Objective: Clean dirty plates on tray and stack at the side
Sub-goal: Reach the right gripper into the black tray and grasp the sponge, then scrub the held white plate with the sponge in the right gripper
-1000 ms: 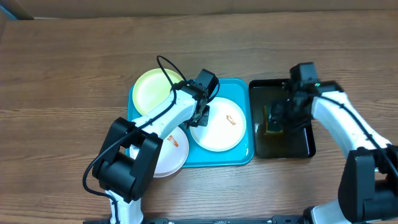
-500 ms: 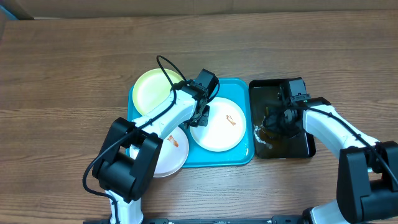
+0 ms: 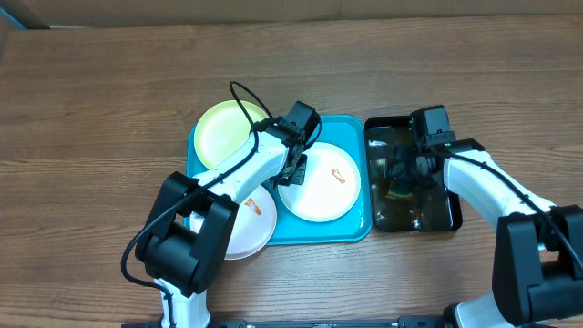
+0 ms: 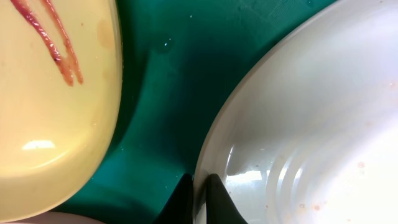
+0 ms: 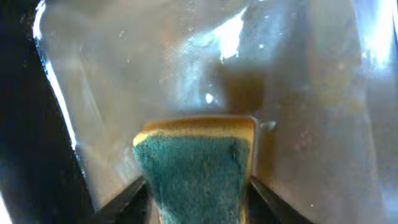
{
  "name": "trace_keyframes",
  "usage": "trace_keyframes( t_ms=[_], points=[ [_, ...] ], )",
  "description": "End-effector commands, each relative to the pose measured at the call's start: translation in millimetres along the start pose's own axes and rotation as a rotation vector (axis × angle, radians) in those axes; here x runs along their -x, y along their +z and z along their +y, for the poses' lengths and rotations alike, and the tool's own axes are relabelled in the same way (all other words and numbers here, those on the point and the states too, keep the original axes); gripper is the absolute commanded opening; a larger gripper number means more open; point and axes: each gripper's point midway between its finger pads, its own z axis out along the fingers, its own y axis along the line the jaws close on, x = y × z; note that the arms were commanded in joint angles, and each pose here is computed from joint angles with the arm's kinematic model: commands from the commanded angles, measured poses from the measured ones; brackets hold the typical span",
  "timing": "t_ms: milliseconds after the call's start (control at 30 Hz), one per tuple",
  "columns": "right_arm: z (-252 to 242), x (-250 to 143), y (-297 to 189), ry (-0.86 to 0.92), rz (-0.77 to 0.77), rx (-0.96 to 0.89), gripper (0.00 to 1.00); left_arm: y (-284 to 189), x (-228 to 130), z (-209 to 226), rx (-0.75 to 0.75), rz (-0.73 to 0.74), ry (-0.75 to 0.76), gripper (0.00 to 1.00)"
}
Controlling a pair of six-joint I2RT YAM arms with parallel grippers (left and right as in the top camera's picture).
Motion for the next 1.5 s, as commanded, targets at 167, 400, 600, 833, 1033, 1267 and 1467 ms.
trace_keyframes(
  t_ms=[167,400,600,833,1033,1267,1467],
  points=[
    [-1.7,1.7,8.2,0.123,0.010,-0.023,0.46,16.2,-9.9,12.8,0.054,0.039,0.015,0.06],
    [-4.5,-14.4,7.3,0.125,0.078,-0.032,0.17,16.2,-10.7,13.0,0.055,0.041,-0.004,0.11],
    [5.5,-16.5,4.8,0.011,0.101,0.027,0.04,16.2,-10.7,13.1,0.056,0.042,-0.015,0.10],
    [14.0,-4.8,-16.6,-0.037,0.123,0.033,0.04,16.3,-11.6,10.2,0.039,0.047,-0.016,0.04],
    [14.6,-3.8,-22.6,-0.043,0.137,0.027,0.04,16.3,-12.6,7.0,0.021,0.053,-0.017,0.04],
    [14.5,-5.5,-26.1,-0.041,0.148,0.025,0.04,16.4,-11.8,6.4,0.018,0.050,-0.021,0.04],
    [-2.3,9.5,-52.4,-0.050,0.123,-0.106,0.04,16.5,-8.6,6.3,0.019,0.037,-0.026,0.04]
  ],
)
